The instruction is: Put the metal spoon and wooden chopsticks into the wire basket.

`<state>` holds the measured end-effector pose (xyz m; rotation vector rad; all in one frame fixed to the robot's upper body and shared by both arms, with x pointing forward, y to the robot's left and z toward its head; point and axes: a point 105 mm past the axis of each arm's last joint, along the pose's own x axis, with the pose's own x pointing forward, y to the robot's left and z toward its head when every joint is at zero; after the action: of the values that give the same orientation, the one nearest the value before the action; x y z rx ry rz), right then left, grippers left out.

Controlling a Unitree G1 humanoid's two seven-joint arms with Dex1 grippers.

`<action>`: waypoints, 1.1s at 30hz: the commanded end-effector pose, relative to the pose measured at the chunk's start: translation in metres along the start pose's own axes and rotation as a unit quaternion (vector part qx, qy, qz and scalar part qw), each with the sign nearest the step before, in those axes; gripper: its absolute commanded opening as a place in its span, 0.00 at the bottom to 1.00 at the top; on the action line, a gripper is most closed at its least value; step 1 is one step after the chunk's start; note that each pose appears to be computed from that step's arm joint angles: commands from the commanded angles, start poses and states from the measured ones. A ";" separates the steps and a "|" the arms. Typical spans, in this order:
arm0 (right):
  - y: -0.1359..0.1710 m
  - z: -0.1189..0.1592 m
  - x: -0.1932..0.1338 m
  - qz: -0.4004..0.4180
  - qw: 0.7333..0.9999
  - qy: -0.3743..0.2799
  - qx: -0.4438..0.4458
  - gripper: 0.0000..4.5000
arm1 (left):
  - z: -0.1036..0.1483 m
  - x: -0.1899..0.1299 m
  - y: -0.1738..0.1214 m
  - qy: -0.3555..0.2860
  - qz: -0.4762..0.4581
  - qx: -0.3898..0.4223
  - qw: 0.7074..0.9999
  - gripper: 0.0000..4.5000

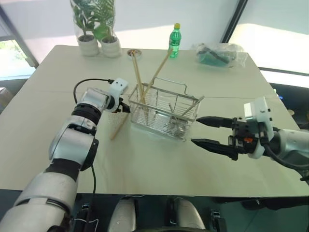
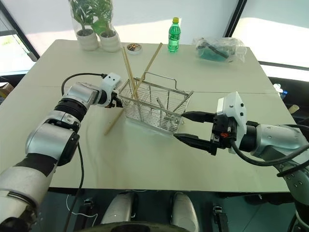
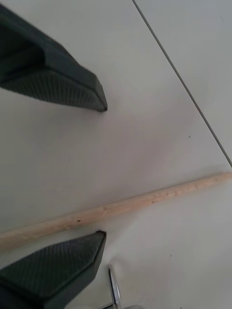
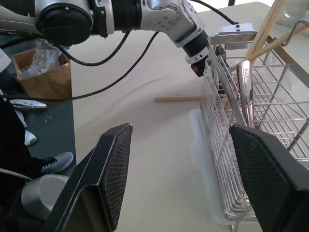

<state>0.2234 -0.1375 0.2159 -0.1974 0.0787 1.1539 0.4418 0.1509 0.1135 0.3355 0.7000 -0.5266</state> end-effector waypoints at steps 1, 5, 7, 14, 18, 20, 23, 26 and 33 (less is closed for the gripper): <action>0.002 0.009 -0.003 0.004 1.000 -0.006 -0.025 0.74 | -0.001 -0.002 0.004 0.010 0.011 0.001 1.000 0.44; 0.005 0.007 -0.004 0.014 1.000 0.002 -0.027 0.74 | -0.005 -0.007 0.017 0.006 0.035 -0.025 0.999 0.38; 0.003 0.007 -0.004 0.011 0.999 0.005 -0.031 0.74 | -0.006 -0.010 0.024 0.000 0.049 -0.035 0.998 0.38; -0.011 0.009 -0.010 -0.024 0.998 0.012 -0.054 0.74 | -0.001 -0.034 0.059 -0.079 0.100 -0.111 0.986 0.38; -0.014 0.008 -0.014 -0.032 0.998 0.017 -0.058 0.74 | 0.011 -0.060 0.083 -0.162 0.126 -0.159 0.966 0.38; -0.015 0.007 -0.016 -0.035 0.998 0.018 -0.058 0.74 | 0.020 -0.074 0.089 -0.204 0.125 -0.178 0.954 0.38; -0.016 0.009 -0.015 -0.038 0.998 0.014 -0.057 0.74 | 0.019 -0.086 0.094 -0.219 0.125 -0.193 0.948 0.38; -0.017 0.010 -0.014 -0.037 0.998 0.010 -0.054 0.74 | 0.011 -0.085 0.092 -0.201 0.124 -0.195 0.952 0.38; -0.023 0.014 -0.011 -0.041 0.997 0.002 -0.059 0.74 | -0.011 -0.062 0.078 -0.114 0.118 -0.167 0.972 0.38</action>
<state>0.2384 -0.1538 0.2247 -0.2860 0.0523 1.0888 0.4378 0.2443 0.1483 0.0043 0.4990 -0.2026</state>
